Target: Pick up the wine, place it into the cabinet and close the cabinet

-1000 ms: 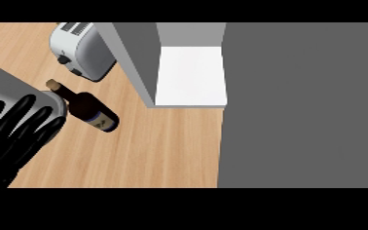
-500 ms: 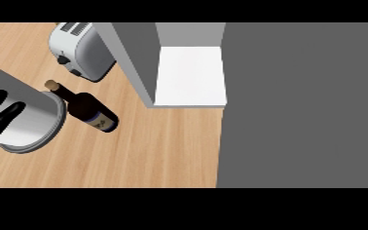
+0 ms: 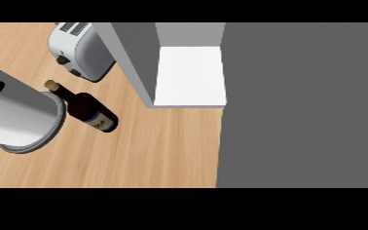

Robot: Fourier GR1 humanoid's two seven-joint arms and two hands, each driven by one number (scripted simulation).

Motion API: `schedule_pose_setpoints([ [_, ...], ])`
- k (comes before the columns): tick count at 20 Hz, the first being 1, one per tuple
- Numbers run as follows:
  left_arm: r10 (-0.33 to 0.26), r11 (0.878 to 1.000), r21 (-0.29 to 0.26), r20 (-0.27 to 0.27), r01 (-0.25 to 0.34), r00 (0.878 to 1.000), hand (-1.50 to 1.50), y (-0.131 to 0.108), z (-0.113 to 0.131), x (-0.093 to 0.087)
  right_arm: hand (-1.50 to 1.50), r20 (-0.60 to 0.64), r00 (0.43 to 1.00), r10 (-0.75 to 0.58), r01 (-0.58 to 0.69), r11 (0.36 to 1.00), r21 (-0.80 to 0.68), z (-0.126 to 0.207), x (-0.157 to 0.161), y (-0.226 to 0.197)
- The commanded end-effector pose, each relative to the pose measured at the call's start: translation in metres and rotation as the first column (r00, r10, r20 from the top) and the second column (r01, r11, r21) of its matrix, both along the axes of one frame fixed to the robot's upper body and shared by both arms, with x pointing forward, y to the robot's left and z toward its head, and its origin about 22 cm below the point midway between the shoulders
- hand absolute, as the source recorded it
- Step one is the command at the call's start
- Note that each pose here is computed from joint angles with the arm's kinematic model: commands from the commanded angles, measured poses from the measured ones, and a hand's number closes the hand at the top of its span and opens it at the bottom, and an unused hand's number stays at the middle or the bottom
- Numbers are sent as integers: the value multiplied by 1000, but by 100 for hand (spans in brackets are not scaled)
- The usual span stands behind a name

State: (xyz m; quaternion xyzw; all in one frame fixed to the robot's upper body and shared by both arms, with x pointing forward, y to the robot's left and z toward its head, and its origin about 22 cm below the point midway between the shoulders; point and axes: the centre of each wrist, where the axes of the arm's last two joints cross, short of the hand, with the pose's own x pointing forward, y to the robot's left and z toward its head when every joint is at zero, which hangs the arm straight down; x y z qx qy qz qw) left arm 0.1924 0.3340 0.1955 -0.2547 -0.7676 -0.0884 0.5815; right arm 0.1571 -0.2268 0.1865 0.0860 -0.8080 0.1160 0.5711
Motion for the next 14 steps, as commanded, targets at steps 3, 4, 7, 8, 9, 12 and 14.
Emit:
schedule_pose_setpoints([
  [3, 42, 999, 15, -39, -42, 998, -150, 20, -20, 18, -150, 54, 998, 31, -32, 999, 16, 21, -25, -10],
  [4, 45, 999, 6, -46, -45, 998, -150, 17, 11, 33, -150, 43, 998, 48, -48, 999, 13, 13, -29, -5],
  [7, 41, 999, 38, -86, -38, 995, -150, 20, -20, 31, -150, 27, 999, 33, -34, 998, 44, 26, -26, 6],
  [8, 32, 999, 39, -94, -29, 995, -150, 26, -11, 49, -150, 56, 998, 24, -27, 999, 45, 16, -15, -1],
  [9, 45, 999, 3, -116, -45, 992, -150, 34, -24, 52, -150, 35, 999, 35, -37, 998, 46, 24, -18, 4],
  [12, 40, 999, 24, -128, -37, 991, -150, 22, -55, 45, -150, 59, 998, 35, -36, 999, 12, 26, -29, -4],
  [14, 35, 998, 49, -138, -29, 990, -150, 39, -52, 44, -150, 36, 999, 29, -30, 999, 24, 25, -27, -3],
])
